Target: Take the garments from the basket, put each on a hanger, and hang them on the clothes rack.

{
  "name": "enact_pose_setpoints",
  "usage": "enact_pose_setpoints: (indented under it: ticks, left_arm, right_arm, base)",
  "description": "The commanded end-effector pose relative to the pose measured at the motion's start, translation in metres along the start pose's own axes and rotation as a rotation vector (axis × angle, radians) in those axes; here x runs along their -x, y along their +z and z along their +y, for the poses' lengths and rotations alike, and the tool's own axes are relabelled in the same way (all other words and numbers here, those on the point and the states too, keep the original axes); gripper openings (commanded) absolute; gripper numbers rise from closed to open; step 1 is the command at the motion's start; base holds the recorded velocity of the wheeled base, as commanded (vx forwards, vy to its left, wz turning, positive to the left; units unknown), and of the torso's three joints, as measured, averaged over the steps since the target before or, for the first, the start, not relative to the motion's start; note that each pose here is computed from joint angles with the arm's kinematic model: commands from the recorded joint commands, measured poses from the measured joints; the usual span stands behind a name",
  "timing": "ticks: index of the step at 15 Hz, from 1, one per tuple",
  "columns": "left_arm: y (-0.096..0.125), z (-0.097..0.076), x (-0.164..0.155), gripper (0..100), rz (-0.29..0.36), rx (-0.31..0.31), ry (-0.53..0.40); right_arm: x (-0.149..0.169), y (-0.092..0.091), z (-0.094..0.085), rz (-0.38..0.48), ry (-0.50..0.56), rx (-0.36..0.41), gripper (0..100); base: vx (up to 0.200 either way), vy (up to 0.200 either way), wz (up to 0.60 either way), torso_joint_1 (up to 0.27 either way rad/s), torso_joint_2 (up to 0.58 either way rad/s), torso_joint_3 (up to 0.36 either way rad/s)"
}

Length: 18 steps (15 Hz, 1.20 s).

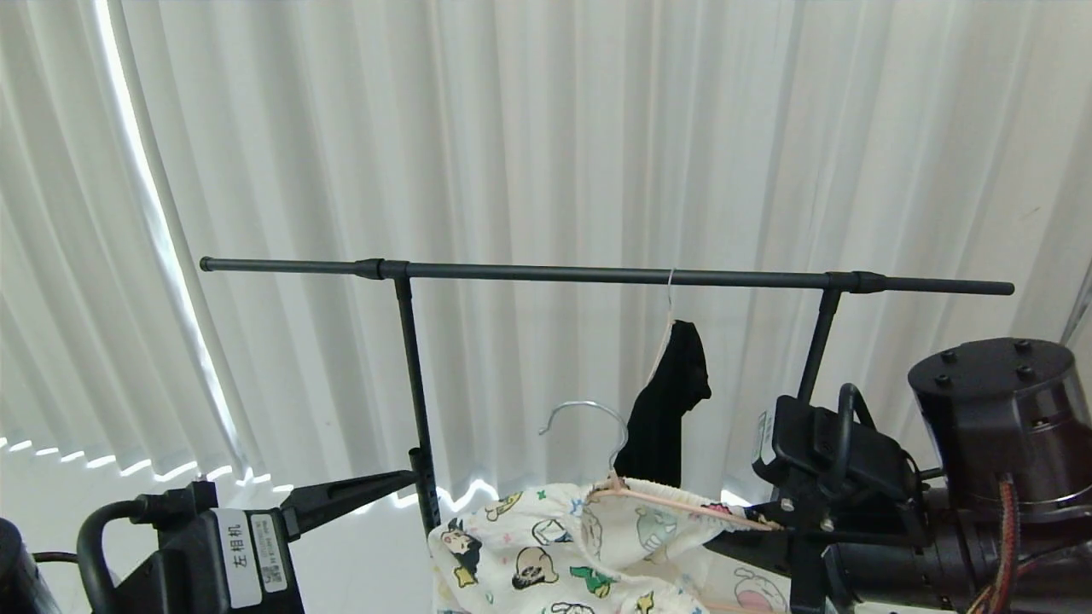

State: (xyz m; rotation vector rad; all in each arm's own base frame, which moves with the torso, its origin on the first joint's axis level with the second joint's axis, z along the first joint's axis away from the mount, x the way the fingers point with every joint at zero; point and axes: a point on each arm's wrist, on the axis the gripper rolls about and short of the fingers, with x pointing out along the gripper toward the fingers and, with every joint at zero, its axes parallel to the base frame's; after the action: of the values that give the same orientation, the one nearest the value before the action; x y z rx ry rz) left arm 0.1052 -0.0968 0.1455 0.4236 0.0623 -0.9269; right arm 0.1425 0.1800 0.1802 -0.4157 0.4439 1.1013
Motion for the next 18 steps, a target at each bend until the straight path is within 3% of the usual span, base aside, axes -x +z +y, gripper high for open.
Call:
enact_pose_setpoints:
  ticks: [1,2,3,4,6,9,11,14,18]
  left_arm:
    - [-0.009,0.0,0.006,100,0.027,0.015,0.022]
    - [-0.025,0.003,0.01,100,0.1,0.063,0.074]
    - [-0.031,0.006,0.012,100,0.128,0.086,0.101]
    - [-0.049,0.011,0.015,100,0.228,0.15,0.166]
    - [-0.071,0.018,0.015,100,0.357,0.221,0.217]
    - [-0.087,0.026,0.005,100,0.464,0.285,0.219]
    - [-0.091,0.029,-0.002,100,0.49,0.301,0.202]
    - [-0.082,0.038,-0.011,100,0.403,0.395,0.172]
    - [-0.083,0.046,-0.008,100,0.399,0.424,0.215]
  right_arm:
    - [0.006,0.001,-0.004,-0.015,-0.023,-0.008,0]
    - [0.008,0.001,-0.005,-0.023,-0.032,-0.009,0]
    - [0.009,0.001,-0.006,-0.025,-0.035,-0.01,0]
    - [0.011,0.001,-0.008,-0.033,-0.045,0.011,0]
    - [0.015,0.004,-0.01,-0.062,-0.058,0.058,0]
    - [0.02,0.009,-0.01,-0.11,-0.073,0.105,0]
    - [0.023,0.014,-0.01,-0.152,-0.082,0.137,0]
    - [0.027,0.016,-0.007,-0.168,-0.079,0.162,0]
    - [0.031,0.018,-0.002,-0.188,-0.066,0.175,0]
  base:
    - [0.0,0.0,0.0,0.0,0.0,0.0]
    - [0.0,0.0,0.0,0.0,0.0,0.0]
    - [0.0,0.0,0.0,0.0,0.0,0.0]
    - [0.0,0.0,0.0,0.0,0.0,0.0]
    - [0.0,0.0,0.0,0.0,0.0,0.0]
    - [0.0,0.0,0.0,0.0,0.0,0.0]
    - [0.0,0.0,0.0,0.0,0.0,0.0]
    - [0.0,0.0,0.0,0.0,0.0,0.0]
    - [0.0,0.0,0.0,0.0,0.0,0.0]
